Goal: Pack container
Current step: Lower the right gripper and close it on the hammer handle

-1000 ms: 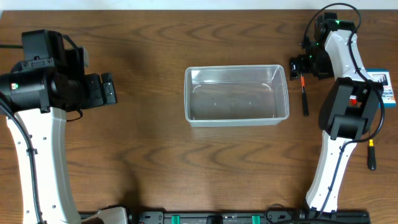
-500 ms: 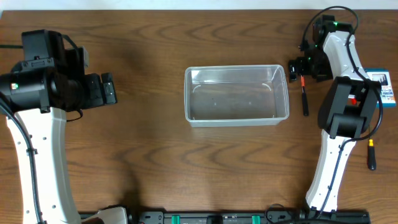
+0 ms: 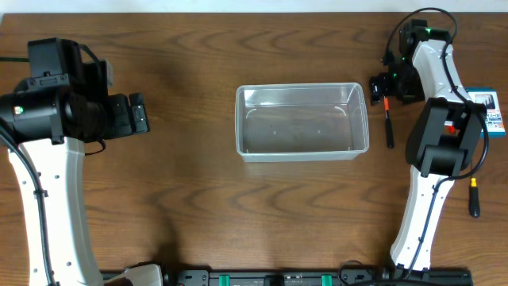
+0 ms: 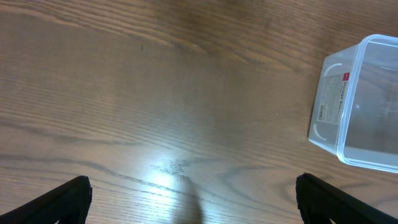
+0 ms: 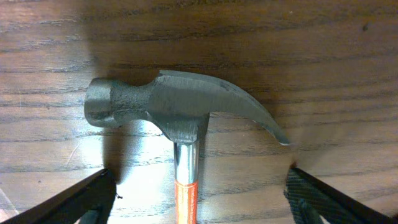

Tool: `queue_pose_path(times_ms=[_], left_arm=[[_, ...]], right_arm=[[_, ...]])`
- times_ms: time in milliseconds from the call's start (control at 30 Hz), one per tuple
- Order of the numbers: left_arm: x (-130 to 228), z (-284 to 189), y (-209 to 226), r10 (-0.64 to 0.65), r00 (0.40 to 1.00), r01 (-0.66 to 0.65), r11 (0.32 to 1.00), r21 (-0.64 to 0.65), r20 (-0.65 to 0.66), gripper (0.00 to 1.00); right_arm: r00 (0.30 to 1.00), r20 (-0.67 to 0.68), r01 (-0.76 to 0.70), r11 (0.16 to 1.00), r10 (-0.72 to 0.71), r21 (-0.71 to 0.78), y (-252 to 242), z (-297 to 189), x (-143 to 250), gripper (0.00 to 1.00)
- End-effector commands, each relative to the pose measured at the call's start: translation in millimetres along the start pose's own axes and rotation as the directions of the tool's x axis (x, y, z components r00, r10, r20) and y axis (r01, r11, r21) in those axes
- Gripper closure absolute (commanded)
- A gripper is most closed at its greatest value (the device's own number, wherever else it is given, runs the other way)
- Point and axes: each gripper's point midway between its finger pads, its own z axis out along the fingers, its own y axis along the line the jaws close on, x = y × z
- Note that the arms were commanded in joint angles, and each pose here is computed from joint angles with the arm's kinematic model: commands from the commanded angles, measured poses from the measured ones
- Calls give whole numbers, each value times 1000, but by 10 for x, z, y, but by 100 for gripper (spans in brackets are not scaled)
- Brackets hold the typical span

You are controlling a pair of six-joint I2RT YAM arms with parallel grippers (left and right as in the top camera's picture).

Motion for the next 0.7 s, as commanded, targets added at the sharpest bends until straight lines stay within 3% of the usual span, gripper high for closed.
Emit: queue_pose_path(times_ms=[0,67,300,433,667], left_arm=[[-34,-36,24,-4,1000,4,1000,-9,12,2],[-34,-36,24,-4,1000,4,1000,-9,12,2],[-34,-36,24,-4,1000,4,1000,-9,12,2],[-34,-36,24,-4,1000,4,1000,-9,12,2],[-35,-36,24,-4,1000,4,1000,-9,12,2]], right_arm=[[1000,-16,-12,1000,12,2,-33,67,29,18],[1000,-13,-22,1000,22,2,-33,67,20,28],[1000,-2,-26,1000,26,3,-35,67,-5,36],[1000,5,-26,1000,26,-2,-24,67,-25,52],[1000,14,-20,1000,20,-3,4,67,-49,62]])
